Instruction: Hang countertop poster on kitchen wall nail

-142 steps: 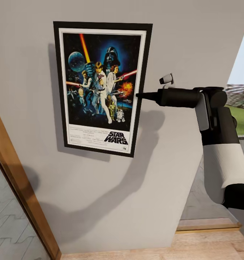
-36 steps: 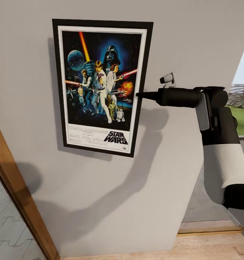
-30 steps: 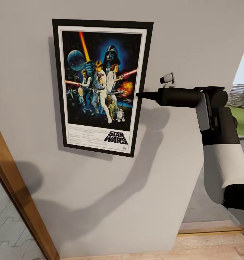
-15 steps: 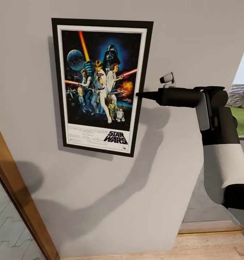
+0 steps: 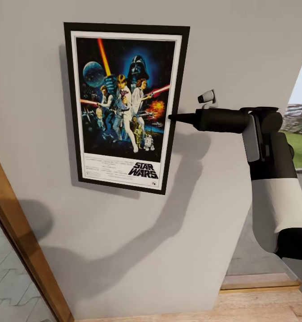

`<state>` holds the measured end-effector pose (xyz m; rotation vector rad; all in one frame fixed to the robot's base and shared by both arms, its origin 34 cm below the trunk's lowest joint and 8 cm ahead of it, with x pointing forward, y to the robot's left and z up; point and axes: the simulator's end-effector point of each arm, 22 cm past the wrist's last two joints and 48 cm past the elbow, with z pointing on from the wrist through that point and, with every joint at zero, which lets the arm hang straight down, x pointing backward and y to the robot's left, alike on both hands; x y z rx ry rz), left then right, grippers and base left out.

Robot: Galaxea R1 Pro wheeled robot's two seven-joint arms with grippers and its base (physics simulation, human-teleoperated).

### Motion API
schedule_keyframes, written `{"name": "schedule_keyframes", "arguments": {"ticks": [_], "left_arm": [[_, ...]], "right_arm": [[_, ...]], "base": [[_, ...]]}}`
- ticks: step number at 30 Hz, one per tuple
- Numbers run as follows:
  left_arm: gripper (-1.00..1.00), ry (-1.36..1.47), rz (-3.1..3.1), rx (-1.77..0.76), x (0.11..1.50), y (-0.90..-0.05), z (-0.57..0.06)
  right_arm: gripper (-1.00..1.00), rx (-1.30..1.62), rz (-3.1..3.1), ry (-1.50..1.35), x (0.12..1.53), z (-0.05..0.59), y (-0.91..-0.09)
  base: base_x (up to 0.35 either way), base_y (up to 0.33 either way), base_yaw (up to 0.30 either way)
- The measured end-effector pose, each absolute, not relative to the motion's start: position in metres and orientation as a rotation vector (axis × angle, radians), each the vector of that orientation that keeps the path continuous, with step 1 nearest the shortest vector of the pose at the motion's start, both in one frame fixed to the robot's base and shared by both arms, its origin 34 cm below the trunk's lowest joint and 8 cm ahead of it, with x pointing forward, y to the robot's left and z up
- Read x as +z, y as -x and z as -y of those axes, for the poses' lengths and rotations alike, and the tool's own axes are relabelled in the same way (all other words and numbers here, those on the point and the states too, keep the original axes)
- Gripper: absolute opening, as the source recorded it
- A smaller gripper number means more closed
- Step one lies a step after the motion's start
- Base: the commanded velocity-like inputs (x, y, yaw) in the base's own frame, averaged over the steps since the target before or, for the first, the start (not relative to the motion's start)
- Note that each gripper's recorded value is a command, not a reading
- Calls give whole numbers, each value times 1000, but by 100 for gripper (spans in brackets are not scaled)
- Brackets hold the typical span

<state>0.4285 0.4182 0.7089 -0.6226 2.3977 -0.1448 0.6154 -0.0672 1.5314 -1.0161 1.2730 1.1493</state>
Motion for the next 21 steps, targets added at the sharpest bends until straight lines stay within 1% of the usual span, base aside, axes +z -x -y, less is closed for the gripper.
{"name": "schedule_keyframes", "arguments": {"ticks": [4,7,21], "left_arm": [[100,622,-2397,-145,709,-428,-418],[100,622,-2398,-145,709,-429,-418],[100,622,-2398,-145,709,-429,-418]], "right_arm": [[-100,1148,-1275,1015,1531,67,-615],[-100,1148,-1276,1015,1531,67,-616],[-100,1147,-1278,1014,1530,68,-617]], "base": [[209,0,0],[100,0,0],[13,0,0]]}}
